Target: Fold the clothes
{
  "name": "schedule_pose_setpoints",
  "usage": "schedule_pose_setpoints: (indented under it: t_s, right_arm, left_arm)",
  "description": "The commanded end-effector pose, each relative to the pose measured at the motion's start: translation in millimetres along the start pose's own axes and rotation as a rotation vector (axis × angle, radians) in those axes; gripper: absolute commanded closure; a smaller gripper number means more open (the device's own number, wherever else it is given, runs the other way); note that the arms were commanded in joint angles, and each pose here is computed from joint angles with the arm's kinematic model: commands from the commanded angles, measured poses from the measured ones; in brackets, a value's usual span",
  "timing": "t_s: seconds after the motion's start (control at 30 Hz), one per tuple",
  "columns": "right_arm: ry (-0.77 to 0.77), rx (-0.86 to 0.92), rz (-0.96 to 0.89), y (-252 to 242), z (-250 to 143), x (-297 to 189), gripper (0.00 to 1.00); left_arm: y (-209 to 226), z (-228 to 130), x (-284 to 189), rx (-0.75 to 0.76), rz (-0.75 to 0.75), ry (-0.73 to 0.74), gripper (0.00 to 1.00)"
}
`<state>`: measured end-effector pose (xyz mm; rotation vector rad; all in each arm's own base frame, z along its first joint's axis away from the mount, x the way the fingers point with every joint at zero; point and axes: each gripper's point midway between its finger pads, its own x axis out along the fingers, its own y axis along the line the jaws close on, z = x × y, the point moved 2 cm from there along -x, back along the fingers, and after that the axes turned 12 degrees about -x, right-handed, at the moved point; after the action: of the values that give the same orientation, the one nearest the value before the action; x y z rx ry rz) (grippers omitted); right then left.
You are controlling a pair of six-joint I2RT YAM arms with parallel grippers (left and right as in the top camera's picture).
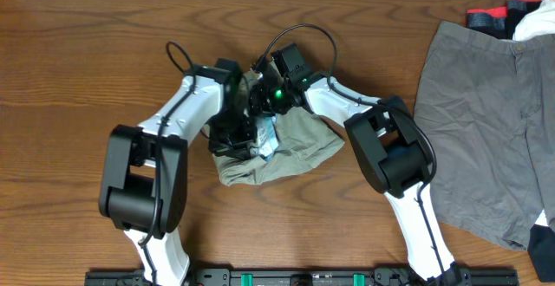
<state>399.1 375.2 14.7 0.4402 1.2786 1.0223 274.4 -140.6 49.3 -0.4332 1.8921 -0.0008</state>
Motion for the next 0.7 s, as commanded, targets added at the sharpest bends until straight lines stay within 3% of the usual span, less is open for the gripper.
schedule_pose_setpoints:
  t_s: [0.0,0.27,0.67]
  right_arm:
    - [0.054,0.162,-0.061,-43.4,-25.9,17.7,0.91]
    - [0.062,0.167,-0.057,-42.6,-27.7,17.9,0.91]
    - [0.071,0.175,-0.058,-42.6,-30.1,18.1,0.92]
  left_arm:
    - [-16.5,-20.3,10.0,0.052,0.011,0.047,0.94]
    - [-24.7,-46.9,33.6,0.132,0.076,0.086,0.94]
    - [-13.8,-56.8,54.8,0.081,0.094,0.111,0.94]
